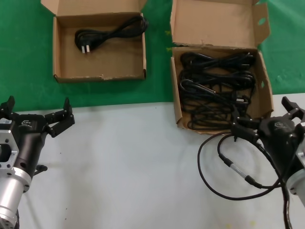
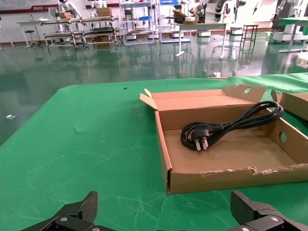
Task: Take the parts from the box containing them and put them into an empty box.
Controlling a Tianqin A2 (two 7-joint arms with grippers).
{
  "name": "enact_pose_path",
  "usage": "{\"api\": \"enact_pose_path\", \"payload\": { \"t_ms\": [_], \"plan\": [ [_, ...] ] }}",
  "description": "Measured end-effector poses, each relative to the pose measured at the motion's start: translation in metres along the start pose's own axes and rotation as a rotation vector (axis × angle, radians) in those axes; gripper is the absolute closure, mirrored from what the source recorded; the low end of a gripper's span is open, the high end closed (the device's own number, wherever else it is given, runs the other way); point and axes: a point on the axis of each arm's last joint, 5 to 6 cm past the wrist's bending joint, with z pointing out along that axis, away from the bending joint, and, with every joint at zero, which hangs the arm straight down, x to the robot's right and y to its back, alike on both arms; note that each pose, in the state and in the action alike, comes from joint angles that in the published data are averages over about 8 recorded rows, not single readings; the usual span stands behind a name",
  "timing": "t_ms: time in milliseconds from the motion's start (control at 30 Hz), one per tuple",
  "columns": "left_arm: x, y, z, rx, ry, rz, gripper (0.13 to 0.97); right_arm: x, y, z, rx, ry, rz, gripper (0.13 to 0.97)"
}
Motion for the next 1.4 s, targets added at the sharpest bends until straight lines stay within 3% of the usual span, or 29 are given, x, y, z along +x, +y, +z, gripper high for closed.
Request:
{"api": "enact_pose_path", "payload": {
  "t_ms": [1400],
  "plan": [
    [0.0, 0.0, 0.0, 0.0, 0.0, 0.0, 0.132, 0.0, 0.0, 0.0, 0.0, 0.0, 0.0, 0.13]
  ]
}}
